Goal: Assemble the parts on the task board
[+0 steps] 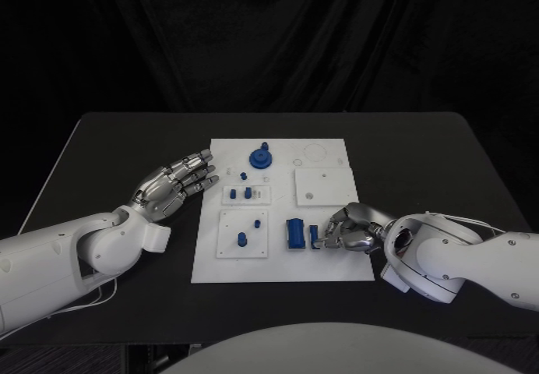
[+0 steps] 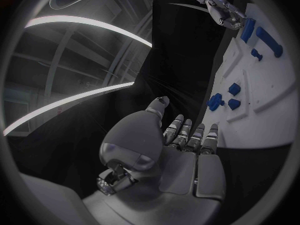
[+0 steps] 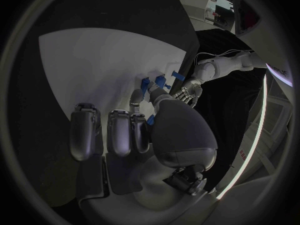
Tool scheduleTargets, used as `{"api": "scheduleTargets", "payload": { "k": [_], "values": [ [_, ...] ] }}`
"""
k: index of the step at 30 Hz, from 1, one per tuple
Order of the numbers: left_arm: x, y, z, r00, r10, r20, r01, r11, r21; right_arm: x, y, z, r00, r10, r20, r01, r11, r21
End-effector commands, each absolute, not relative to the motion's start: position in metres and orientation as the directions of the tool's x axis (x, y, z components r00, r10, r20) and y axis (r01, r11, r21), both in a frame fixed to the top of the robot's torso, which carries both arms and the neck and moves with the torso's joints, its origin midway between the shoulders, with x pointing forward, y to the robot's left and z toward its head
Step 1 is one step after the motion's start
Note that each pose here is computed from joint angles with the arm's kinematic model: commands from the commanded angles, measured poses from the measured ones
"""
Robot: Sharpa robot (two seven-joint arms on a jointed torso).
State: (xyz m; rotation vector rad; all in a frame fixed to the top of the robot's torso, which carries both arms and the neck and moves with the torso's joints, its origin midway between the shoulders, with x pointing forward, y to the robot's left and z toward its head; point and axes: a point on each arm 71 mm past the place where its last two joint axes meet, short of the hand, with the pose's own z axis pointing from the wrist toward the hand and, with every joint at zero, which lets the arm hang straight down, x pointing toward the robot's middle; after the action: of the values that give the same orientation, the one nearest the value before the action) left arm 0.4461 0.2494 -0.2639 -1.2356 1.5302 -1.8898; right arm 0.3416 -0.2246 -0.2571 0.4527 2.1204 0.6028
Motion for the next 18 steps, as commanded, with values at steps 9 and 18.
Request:
{"api": "scheduleTargets", "payload": {
  "k": [9,18],
  "values": [
    [0.4451,0.2478,-0.2638,-0.534,-0.752,0.386,-0.209,-0.326,-0.922,0.3404,-0.2234,-0.2601,-0.593,0.477,-0.649,0.092,0.84,0.534],
    [0.445,0.2474,-0.2642,-0.535,-0.75,0.387,-0.211,-0.326,-0.922,0.342,-0.223,-0.2612,-0.592,0.476,-0.65,0.094,0.842,0.531]
  ]
}}
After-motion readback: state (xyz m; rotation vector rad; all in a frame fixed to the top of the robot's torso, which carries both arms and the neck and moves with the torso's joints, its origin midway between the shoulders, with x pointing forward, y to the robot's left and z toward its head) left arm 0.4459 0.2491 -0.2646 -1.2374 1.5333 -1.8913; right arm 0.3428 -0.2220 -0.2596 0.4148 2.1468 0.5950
